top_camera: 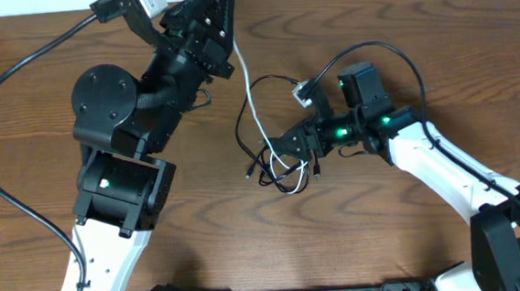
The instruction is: Untangle cables
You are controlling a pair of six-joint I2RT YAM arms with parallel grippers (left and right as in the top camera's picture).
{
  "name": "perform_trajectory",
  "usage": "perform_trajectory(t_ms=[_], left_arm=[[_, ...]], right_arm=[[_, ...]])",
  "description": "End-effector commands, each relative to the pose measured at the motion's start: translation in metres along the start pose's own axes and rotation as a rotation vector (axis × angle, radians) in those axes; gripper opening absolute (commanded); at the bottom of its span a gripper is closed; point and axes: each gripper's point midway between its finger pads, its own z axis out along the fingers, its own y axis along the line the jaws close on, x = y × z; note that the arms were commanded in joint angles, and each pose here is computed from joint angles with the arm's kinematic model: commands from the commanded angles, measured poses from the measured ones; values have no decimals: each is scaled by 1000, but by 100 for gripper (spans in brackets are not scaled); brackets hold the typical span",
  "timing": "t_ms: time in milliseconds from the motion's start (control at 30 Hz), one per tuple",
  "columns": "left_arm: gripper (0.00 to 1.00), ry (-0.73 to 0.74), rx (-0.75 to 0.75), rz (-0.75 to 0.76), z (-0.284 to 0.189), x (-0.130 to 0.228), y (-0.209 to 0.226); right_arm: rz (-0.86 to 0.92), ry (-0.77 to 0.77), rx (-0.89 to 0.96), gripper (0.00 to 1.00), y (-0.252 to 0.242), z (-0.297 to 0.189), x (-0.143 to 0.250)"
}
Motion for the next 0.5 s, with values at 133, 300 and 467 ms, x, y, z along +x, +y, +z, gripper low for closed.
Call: perform_trajectory(t_ms=[133, 300, 467], left_arm=[[7, 177, -157, 3, -11, 37, 33], [7, 404, -306, 35, -28, 91, 74], [7, 609, -424, 39, -43, 139, 109]], right_arm=[[48, 42, 183, 73, -39, 1, 12], [157, 12, 404, 71, -76, -4, 14], [250, -7, 474, 68, -92, -5, 16]])
